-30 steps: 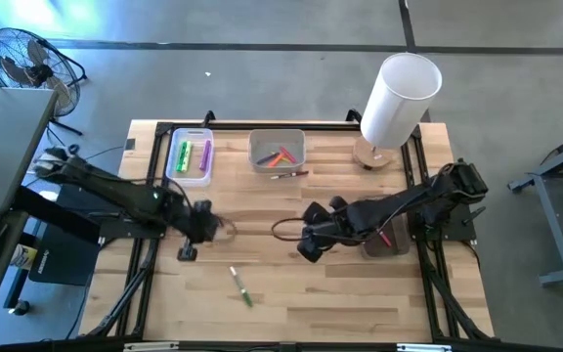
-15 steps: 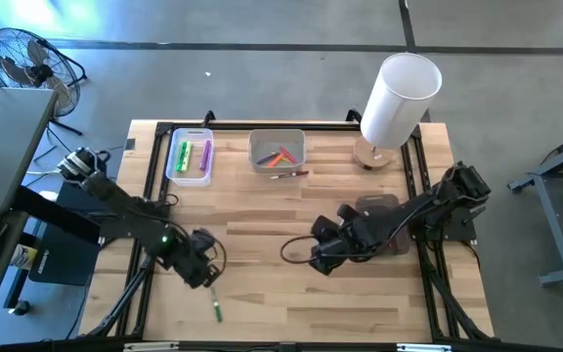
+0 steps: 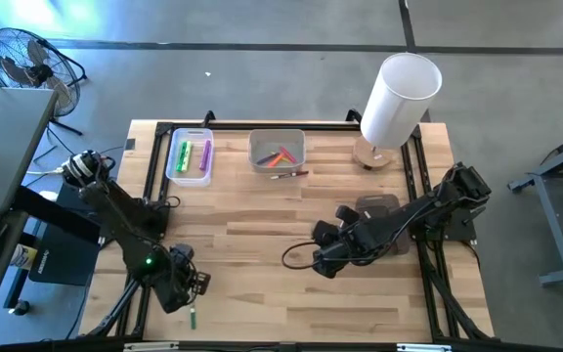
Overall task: Pick & Place Markers
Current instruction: Put the green marker into the black bin
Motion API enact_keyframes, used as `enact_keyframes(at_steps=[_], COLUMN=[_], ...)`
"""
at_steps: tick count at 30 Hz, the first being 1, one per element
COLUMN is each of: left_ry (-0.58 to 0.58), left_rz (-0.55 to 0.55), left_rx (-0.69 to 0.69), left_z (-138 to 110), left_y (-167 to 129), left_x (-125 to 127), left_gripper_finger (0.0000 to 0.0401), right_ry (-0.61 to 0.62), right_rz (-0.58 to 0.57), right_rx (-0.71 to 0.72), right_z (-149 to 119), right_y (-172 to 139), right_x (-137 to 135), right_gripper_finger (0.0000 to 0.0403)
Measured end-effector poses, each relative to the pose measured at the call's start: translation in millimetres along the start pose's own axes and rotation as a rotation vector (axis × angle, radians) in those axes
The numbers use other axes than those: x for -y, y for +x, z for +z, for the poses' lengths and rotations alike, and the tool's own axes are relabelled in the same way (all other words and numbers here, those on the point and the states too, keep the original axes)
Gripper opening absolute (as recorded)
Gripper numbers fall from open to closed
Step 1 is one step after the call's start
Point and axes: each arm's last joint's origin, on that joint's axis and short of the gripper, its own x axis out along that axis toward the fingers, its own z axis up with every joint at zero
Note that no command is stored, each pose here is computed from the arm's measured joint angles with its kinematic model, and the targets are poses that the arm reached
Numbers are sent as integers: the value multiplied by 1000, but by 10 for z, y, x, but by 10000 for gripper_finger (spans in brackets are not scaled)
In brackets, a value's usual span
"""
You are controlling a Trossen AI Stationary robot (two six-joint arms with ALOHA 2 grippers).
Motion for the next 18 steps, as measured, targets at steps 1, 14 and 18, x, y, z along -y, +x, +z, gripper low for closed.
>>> enact_keyframes(at_steps=[1,14,18], left_ry=[2,0,-5], left_rz=[-5,222,366], left_rx=[-13,-97,-113], left_z=[-19,-118,-136], left_y=[-1,249,342], left_x=[0,-64,-141], left_gripper_finger=[11,110,122], right_ry=[-5,-14,-13], right_rz=[0,1,5], right_rx=[0,1,1], right_z=[0,2,4], right_y=[0,1,0], right_x=[0,0,-3], right_gripper_finger=[0,0,0])
